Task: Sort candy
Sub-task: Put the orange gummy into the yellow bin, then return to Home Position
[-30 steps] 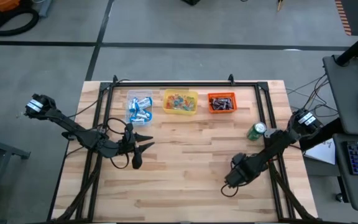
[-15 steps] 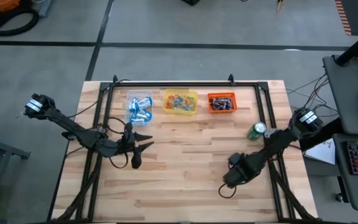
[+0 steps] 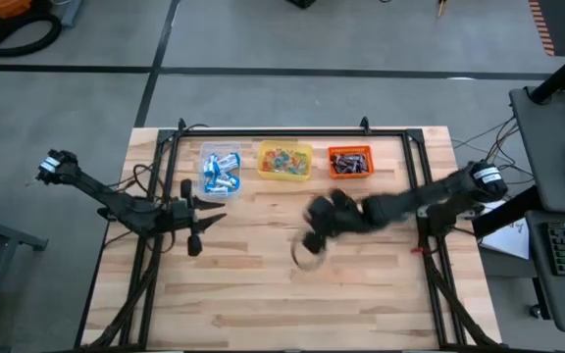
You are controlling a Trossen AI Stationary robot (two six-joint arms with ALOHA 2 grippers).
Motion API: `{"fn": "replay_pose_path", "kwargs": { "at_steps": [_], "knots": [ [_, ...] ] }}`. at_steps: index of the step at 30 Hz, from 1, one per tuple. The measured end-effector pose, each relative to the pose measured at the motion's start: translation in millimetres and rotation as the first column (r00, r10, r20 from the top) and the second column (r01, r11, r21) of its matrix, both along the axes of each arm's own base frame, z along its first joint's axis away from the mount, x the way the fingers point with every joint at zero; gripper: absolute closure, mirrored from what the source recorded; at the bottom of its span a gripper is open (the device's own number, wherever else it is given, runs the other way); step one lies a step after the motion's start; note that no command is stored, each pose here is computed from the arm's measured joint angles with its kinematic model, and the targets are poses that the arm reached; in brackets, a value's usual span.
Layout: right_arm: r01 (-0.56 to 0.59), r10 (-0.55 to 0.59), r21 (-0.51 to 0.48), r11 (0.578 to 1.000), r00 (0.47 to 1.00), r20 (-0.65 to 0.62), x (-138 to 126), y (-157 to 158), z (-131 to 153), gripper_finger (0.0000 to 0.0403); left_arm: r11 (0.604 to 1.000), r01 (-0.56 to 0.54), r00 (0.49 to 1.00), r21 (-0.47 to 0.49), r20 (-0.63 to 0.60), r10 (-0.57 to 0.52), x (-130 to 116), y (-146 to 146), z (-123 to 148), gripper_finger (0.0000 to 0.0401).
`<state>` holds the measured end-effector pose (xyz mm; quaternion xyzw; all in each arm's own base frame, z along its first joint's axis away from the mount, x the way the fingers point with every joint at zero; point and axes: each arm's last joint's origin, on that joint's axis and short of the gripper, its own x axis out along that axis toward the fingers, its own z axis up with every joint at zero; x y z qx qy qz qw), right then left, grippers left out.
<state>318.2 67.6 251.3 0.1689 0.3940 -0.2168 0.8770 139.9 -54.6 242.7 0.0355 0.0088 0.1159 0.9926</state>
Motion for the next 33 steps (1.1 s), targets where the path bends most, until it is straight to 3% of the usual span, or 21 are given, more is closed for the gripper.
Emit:
{"fn": "replay_pose_path", "kwargs": {
  "at_steps": [3,8,14,22,26,33],
  "knots": [
    [-0.047,0.065,-0.143,0.989,0.989,0.129,23,-42,8,0.0394,1.0,0.0,1.0,0.002,0.01,0.0,-10,5,4,0.0304],
    [0.047,0.039,-0.337,0.94,0.969,0.245,42,-119,9,0.0394,1.0,-0.009,1.0,-0.003,0.03,0.009,-20,12,5,0.0304],
    [0.131,-0.037,-0.305,0.943,0.955,0.295,52,-187,-20,0.0386,0.998,0.002,1.0,0.056,-0.015,-0.001,-24,21,-2,0.0305],
    [0.178,-0.112,-0.266,0.948,0.963,0.246,55,-223,-60,0.033,0.983,0.18,0.984,0.032,-0.024,-0.179,-30,29,-11,0.0323],
    [0.177,-0.112,-0.257,0.95,0.962,0.248,54,-227,-62,0.0288,0.987,0.162,0.983,0.008,-0.092,-0.16,-36,33,-21,0.0324],
    [0.17,-0.103,-0.261,0.95,0.962,0.253,55,-226,-61,0.0233,0.989,0.146,0.988,-0.013,-0.047,-0.146,-53,38,-22,0.0324]
  ]
}}
